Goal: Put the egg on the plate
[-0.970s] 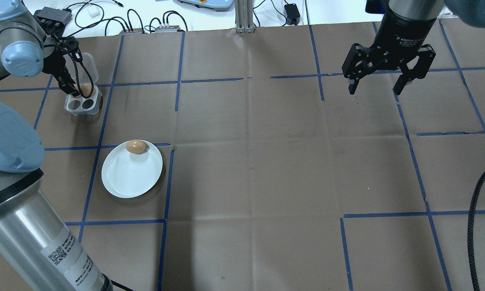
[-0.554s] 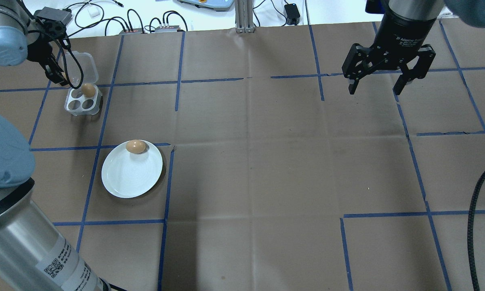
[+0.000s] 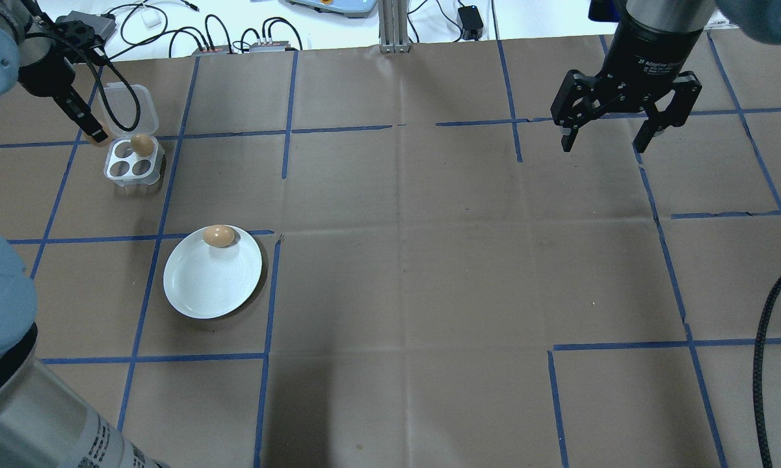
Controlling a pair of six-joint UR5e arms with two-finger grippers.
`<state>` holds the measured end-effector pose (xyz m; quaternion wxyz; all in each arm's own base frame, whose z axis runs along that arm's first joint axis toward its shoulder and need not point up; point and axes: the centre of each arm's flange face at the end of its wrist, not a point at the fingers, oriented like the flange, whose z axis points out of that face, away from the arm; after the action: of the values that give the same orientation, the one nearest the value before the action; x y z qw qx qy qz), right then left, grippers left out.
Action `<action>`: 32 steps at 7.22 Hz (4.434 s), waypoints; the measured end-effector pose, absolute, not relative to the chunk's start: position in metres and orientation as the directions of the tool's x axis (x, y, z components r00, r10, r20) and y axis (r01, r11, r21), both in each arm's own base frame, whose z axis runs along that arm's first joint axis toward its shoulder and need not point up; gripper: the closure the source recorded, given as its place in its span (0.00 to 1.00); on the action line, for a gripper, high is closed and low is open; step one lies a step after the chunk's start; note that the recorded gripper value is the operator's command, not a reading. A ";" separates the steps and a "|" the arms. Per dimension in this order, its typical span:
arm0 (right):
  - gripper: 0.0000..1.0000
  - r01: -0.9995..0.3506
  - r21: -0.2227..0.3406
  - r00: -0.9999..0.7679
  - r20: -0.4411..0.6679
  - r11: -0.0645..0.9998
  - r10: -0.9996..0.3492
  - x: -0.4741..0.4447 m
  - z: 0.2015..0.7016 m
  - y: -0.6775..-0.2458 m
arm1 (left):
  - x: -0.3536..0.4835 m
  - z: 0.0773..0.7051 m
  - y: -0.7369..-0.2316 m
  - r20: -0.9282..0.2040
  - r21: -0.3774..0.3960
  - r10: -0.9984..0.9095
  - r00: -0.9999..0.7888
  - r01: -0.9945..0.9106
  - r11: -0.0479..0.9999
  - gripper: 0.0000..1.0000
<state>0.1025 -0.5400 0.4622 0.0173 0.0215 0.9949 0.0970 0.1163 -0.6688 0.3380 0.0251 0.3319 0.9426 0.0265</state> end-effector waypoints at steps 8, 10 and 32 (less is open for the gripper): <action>0.00 0.039 0.194 -0.998 -0.030 0.980 0.046 0.102 0.462 -0.540 | -0.030 0.232 -0.496 0.028 0.177 0.110 -0.994 0.113 0.978 0.47; 0.00 0.040 0.194 -0.998 -0.030 0.980 0.046 0.102 0.462 -0.540 | -0.032 0.216 -0.490 0.016 0.139 0.106 -0.994 0.108 0.984 0.00; 0.00 0.040 0.194 -0.998 -0.030 0.980 0.046 0.102 0.462 -0.540 | 0.175 0.223 -0.754 0.022 0.055 -0.013 -1.000 -0.012 0.998 0.06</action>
<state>0.1024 -0.5400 0.4622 0.0173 0.0215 0.9949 0.0971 0.1755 -0.7541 0.2234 -0.0112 -0.0062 0.9995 0.0273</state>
